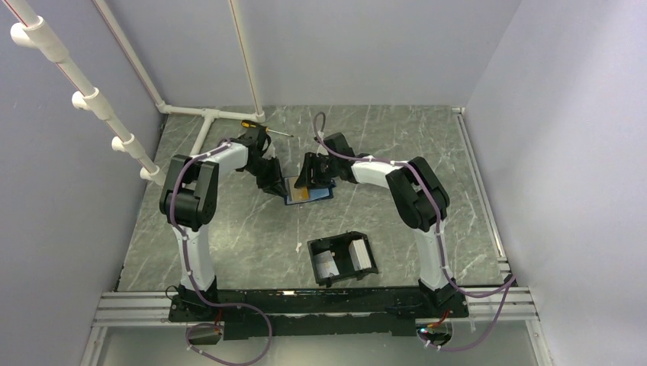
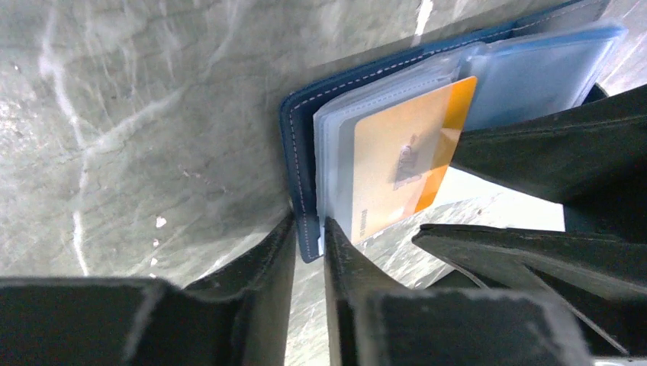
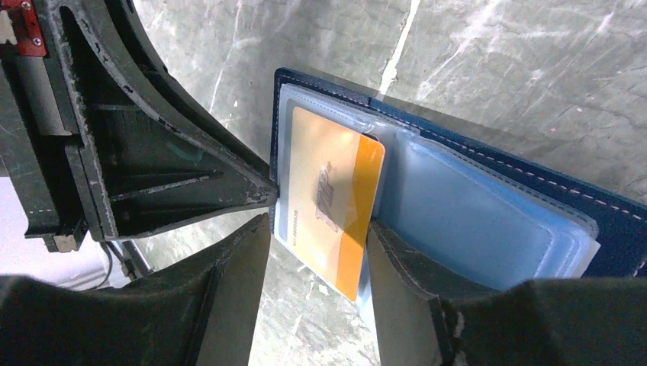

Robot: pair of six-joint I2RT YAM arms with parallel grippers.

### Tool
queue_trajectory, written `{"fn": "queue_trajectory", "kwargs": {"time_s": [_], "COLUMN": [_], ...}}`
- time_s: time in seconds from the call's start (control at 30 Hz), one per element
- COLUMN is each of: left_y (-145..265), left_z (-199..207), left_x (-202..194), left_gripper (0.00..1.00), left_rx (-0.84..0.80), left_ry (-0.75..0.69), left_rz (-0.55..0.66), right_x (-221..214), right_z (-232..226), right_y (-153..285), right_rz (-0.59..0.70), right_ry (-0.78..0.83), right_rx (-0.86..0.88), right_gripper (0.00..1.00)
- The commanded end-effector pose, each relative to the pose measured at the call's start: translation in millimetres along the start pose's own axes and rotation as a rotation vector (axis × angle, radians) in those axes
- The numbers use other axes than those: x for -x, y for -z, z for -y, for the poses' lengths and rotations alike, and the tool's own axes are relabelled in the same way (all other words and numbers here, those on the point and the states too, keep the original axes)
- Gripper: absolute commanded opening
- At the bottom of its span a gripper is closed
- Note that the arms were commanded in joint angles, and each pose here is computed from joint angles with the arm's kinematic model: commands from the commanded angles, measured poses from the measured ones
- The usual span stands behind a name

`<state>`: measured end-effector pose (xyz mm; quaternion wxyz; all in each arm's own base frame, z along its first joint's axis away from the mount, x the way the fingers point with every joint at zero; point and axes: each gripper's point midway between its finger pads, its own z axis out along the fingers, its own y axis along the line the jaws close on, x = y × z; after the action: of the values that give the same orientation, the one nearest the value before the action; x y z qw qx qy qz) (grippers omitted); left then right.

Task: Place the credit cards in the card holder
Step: Insert the credit card into the card holder.

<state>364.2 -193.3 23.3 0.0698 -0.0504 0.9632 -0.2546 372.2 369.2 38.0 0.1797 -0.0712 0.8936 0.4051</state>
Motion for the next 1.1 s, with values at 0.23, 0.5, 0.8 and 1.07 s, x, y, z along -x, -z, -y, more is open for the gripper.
{"fn": "queue_trajectory", "kwargs": {"time_s": [0.23,0.5,0.8,1.07], "left_y": [-18,-20,-8,-10], "left_z": [-21,-6,4,-6], "left_x": [-3,-5,-5,-6], "left_gripper": [0.09,0.0,0.0,0.0], "left_rx": [0.078,0.034,0.005,0.044], "left_ry": [0.037,0.012,-0.017,0.009], "left_rz": [-0.043,-0.048,-0.021,-0.032], "right_x": [-2,-11,-8,-2], "right_z": [-10,-45,-30,-13], "right_y": [5,-21,-2,19], "right_rz": [-0.009,0.025,0.091,0.056], "right_ry": [0.039,-0.044,0.048,0.205], "right_rx": [0.005,0.044,-0.243,-0.298], "right_gripper": [0.52,0.55,0.62,0.66]}}
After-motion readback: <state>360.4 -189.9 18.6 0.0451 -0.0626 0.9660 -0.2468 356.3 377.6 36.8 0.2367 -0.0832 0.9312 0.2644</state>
